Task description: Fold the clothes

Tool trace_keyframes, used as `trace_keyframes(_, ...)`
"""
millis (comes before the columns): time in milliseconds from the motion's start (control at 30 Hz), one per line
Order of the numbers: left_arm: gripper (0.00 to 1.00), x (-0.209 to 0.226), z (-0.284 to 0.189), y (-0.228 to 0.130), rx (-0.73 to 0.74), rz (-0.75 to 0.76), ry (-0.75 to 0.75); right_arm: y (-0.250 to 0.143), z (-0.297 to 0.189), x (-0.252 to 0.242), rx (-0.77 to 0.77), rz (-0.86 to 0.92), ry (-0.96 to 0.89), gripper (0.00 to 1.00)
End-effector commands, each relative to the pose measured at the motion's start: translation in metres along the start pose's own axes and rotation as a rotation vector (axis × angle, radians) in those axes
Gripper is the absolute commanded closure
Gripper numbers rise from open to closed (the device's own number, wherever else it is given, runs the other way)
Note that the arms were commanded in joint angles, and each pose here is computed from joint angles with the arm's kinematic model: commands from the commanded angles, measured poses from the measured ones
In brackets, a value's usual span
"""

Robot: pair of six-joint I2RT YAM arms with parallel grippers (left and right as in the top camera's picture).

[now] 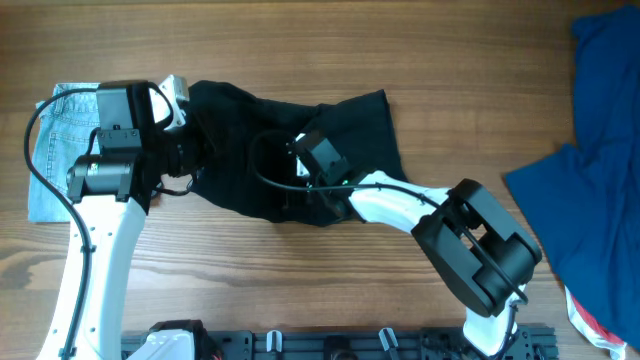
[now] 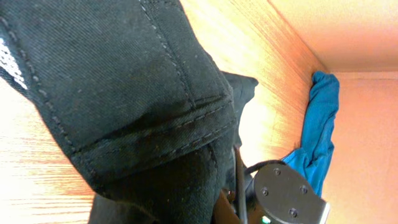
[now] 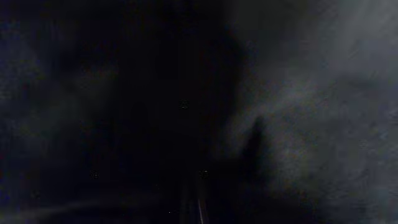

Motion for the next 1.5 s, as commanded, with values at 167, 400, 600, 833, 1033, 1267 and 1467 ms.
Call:
trace_keyframes(167,0.96,-0.014,-0.012,0.007,-0.037,0.013,-0.058,0.038,-0.076,-0.018,-0.118,0.021,-0.050,0.89)
trace_keyframes(400,0.96,-0.020,0.004,0.007,-0.013,0.041,-0.073,0.060,-0.176,-0.080,-0.255,0.198,-0.243,0.89)
trace_keyframes(600,0.95,-0.055,0.018,0.000,-0.030,0.170,-0.163,0.035,-0.191,-0.139,-0.120,0.332,-0.394,0.90)
trace_keyframes(833,0.96,-0.078,0.047,-0.015,-0.032,0.185,-0.151,0.007,-0.177,-0.166,-0.028,0.397,-0.509,0.90)
trace_keyframes(1033,0.96,-0.088,0.079,-0.026,-0.006,0.168,-0.149,-0.013,-0.157,-0.179,0.037,0.413,-0.511,0.90)
trace_keyframes(1267,0.93,-0.104,0.106,-0.029,-0.007,0.123,-0.219,-0.021,-0.146,-0.179,0.063,0.407,-0.495,0.91)
trace_keyframes(1467,0.93,-0.105,0.128,-0.041,0.039,0.117,-0.209,-0.020,-0.144,-0.176,0.062,0.393,-0.491,0.91)
Point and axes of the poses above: each gripper's point midway between its finger pads, its own z axis out along the fingers, its own x axis along the line the jaws close on, y = z × x, the point moved 8 cm from there along -z, back along the fingers, and after that the axes turned 2 degrees about -z, right-handed, at the moved point
